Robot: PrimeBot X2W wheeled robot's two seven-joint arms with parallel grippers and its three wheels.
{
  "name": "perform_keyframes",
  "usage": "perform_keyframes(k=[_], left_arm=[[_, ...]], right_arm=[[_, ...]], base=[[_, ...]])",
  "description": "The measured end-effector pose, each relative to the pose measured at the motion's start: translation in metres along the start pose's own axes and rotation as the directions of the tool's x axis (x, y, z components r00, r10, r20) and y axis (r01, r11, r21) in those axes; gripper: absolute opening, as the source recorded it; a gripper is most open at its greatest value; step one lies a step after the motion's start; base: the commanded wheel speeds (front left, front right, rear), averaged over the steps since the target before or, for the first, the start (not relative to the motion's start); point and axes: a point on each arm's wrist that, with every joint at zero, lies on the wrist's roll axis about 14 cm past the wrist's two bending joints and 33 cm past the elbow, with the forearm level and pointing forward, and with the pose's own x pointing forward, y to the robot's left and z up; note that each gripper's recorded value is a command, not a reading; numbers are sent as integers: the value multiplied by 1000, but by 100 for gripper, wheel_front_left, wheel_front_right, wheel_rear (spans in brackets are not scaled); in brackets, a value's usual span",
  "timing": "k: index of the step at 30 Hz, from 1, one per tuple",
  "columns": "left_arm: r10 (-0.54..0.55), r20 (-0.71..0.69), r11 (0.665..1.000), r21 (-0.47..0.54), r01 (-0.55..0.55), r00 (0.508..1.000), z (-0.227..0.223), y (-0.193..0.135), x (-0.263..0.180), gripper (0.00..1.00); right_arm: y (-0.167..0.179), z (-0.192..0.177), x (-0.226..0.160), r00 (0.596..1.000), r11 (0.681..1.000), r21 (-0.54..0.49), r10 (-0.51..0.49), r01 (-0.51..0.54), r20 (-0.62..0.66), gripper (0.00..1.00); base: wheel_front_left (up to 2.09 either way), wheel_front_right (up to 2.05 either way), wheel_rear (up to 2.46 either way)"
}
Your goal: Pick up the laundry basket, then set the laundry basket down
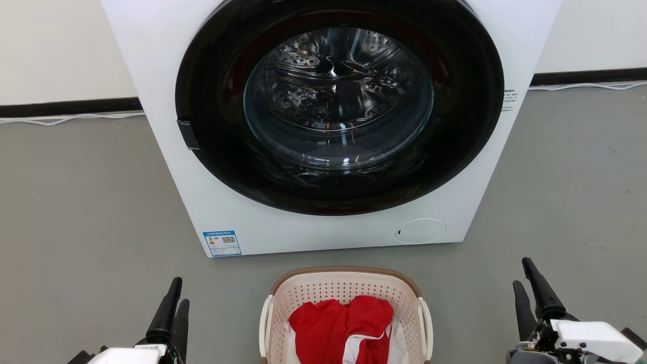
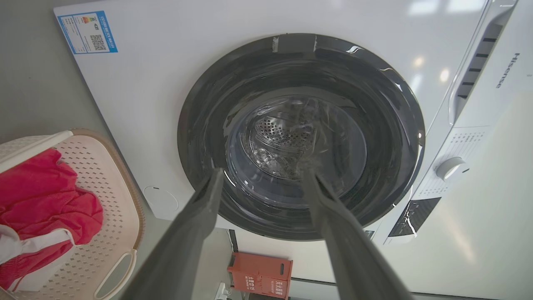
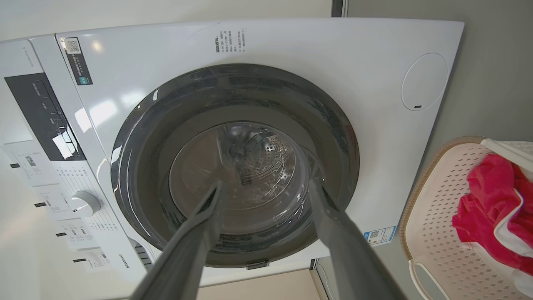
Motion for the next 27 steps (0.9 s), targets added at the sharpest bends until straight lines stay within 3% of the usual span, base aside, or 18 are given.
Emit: perform_keyframes(k=[14,27], left_arm=[[-24,9,996,85,24,1000,-2,-9,2,100],[-42,-1,965,258,41,999,-7,-15,4,100]], right_arm=[[7,-7,2,1000,997,-76,20,-20,-7,100],[15,-10,3,999,976,-212,44,-44,-5,100]], base=[[0,0,0],[0,0,0]])
